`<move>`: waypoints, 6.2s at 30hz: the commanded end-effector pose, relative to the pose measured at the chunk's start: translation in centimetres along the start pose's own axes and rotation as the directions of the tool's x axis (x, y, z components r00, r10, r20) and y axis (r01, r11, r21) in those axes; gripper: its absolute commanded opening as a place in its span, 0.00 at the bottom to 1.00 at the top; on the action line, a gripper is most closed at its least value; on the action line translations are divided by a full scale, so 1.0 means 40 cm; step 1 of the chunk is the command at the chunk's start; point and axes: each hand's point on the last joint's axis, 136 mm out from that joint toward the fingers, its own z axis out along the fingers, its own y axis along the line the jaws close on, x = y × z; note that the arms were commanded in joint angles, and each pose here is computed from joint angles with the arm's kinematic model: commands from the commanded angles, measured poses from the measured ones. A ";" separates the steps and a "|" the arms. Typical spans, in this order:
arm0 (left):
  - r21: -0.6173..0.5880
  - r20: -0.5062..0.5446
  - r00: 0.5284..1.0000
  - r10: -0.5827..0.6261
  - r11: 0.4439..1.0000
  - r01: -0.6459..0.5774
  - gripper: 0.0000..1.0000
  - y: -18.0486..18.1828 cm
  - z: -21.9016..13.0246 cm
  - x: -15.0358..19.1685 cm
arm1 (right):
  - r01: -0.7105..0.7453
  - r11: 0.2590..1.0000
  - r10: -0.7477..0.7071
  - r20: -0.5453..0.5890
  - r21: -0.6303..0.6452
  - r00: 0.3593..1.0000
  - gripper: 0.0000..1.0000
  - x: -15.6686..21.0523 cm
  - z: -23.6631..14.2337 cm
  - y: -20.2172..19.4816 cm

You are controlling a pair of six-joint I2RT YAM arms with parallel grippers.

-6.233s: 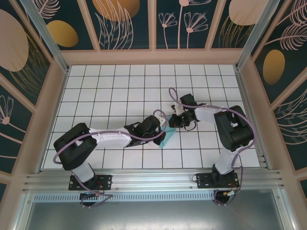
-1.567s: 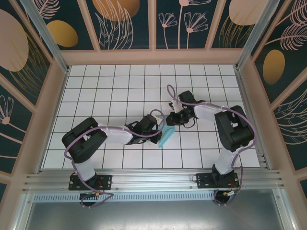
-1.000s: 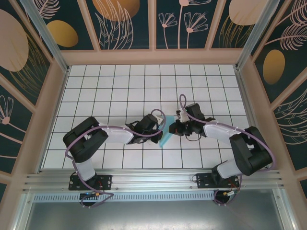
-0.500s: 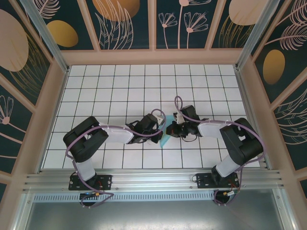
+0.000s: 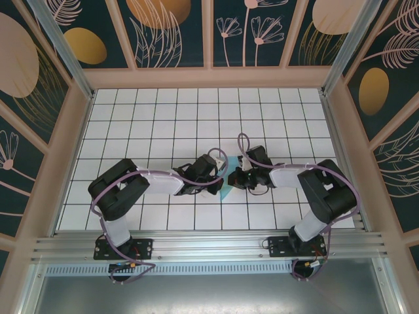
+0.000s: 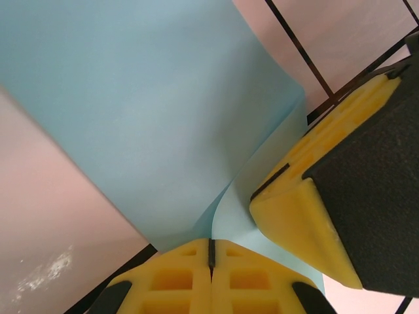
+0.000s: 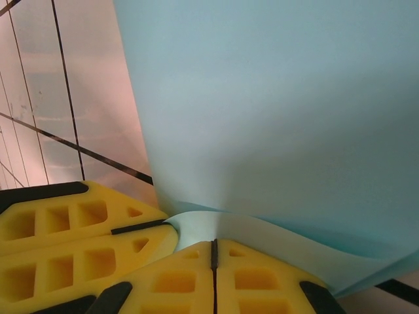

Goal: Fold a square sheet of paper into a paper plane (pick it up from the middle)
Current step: Third fold the triangle at the center of the table.

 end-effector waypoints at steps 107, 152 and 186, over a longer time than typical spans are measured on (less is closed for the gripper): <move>-0.080 -0.076 0.997 0.009 0.997 -0.015 0.01 0.046 0.040 0.031 | -0.028 0.994 0.043 0.148 -0.103 0.988 0.04 -0.014 -0.088 0.017; -0.088 -0.126 0.992 0.012 0.996 -0.023 0.00 0.052 0.048 0.053 | -0.053 0.997 0.044 0.175 0.050 0.984 0.06 -0.139 -0.098 -0.079; -0.075 -0.089 0.996 0.012 0.997 -0.019 0.06 0.030 0.034 0.006 | 0.007 0.995 0.009 0.156 -0.102 0.988 0.09 -0.127 -0.127 0.008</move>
